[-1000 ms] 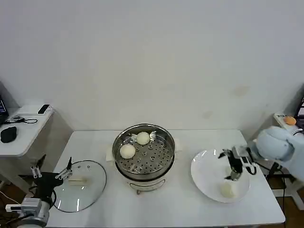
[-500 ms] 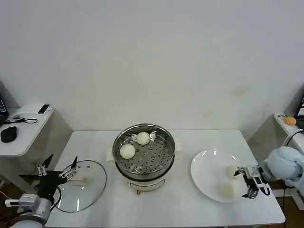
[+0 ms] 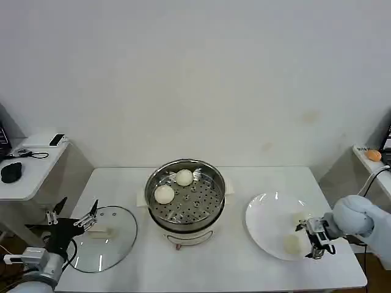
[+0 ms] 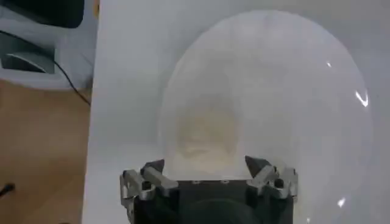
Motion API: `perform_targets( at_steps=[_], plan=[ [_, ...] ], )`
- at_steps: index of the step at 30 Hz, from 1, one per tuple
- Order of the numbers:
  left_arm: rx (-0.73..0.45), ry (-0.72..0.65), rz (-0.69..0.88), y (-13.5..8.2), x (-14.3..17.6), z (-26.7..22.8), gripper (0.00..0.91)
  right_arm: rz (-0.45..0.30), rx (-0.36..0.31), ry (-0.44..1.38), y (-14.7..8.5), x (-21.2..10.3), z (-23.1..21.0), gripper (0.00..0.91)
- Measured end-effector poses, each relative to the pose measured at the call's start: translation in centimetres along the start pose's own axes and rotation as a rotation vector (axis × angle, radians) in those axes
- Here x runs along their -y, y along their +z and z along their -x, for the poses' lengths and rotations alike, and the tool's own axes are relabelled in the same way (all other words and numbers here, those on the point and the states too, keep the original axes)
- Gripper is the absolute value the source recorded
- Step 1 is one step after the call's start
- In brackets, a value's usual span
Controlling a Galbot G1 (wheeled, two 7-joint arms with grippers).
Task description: Take steamed baozi put them in steamer then cover it.
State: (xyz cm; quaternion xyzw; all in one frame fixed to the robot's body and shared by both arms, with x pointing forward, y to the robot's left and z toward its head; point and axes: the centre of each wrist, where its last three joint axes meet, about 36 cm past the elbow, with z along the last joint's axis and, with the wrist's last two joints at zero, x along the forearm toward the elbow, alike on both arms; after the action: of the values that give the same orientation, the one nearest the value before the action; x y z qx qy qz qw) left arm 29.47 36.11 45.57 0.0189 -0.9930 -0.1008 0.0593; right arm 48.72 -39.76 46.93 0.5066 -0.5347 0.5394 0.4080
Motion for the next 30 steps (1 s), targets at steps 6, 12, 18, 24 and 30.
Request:
perform_targets(
  at_steps=[6,12,18,24,30],
  plan=[
    [0.004,-0.004,0.011,0.2,0.1,0.0,0.907,0.008,-0.002,-0.005,-0.4,0.4,0.8,0.796],
    [0.01,-0.004,0.023,0.3,0.2,0.0,0.907,0.016,-0.002,-0.009,-0.6,0.7,0.9,0.675],
    [0.015,-0.008,0.037,0.3,0.2,0.0,0.907,0.027,-0.003,-0.02,-0.6,0.8,1.1,0.645],
    [0.029,-0.015,0.047,-0.1,-0.1,0.0,0.907,0.039,-0.004,-0.023,-0.3,1.2,0.9,0.625],
    [0.03,-0.019,0.05,-0.2,-0.2,-0.1,0.907,0.038,0.003,-0.016,-0.3,2.0,-0.5,0.625]
  ],
)
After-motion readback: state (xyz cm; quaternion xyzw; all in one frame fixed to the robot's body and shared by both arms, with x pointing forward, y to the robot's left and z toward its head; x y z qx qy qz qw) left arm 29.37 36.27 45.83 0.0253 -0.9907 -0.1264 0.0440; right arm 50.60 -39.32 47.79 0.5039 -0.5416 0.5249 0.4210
